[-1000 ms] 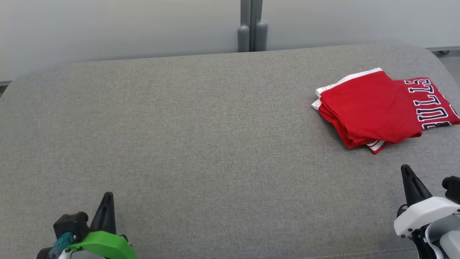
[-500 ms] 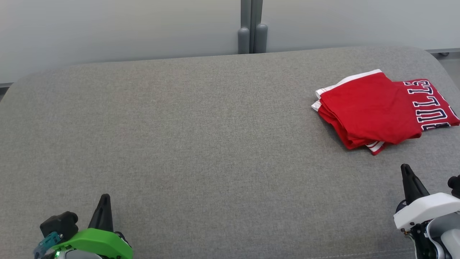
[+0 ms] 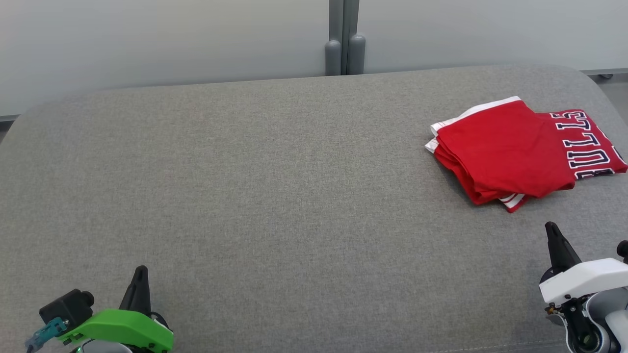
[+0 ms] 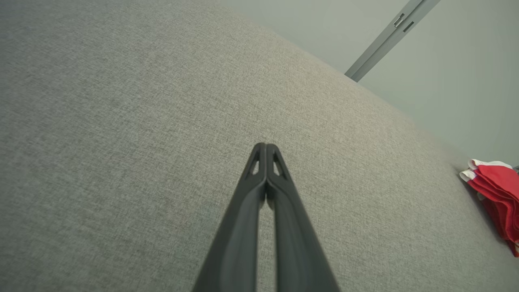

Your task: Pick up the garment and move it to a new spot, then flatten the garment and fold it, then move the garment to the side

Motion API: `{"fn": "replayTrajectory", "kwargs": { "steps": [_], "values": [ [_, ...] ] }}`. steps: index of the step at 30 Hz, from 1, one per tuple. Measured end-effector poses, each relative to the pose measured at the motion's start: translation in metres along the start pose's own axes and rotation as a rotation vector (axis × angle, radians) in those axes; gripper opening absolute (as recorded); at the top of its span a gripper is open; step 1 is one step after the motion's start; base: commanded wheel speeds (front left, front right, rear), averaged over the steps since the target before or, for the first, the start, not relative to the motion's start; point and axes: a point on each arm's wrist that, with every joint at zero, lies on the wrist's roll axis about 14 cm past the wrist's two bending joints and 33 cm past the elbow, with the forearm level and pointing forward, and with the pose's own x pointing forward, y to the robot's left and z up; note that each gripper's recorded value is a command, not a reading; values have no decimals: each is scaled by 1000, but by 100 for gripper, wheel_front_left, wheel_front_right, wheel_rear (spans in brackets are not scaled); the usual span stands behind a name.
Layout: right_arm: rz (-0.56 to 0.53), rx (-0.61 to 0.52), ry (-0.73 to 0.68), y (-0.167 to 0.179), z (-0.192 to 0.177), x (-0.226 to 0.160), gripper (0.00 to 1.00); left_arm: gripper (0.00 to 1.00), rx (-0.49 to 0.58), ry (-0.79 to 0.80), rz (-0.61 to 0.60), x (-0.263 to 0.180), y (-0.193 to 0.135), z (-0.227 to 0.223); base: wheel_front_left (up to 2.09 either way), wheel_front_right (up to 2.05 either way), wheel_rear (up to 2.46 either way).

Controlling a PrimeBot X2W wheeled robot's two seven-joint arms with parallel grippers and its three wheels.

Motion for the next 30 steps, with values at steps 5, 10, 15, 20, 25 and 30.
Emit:
{"fn": "replayTrajectory", "kwargs": {
  "steps": [5, 10, 15, 20, 25, 30],
  "values": [
    [-3, 67, 2, 1, 1, 1, 0, 0, -67, 4, 3, 0, 0, 1, 0, 0, 0],
    [-2, 135, 4, 3, 1, 2, 0, 0, -127, 7, 3, 0, 0, 1, 0, 0, 0],
    [-2, 204, 5, 4, 1, 2, 0, 0, -190, 14, 5, 1, 1, 2, 0, 0, 0],
    [0, 265, 5, 6, 1, 3, 0, 0, -250, 21, 2, 1, 1, 3, 0, 0, 0],
    [3, 335, -1, 9, 4, 4, 0, 0, -315, 17, -3, 1, 1, 6, 0, 0, 0],
    [15, 402, -5, 12, 7, 6, 0, 0, -377, 18, -4, 1, 1, 8, 0, 0, 0]
  ]
}}
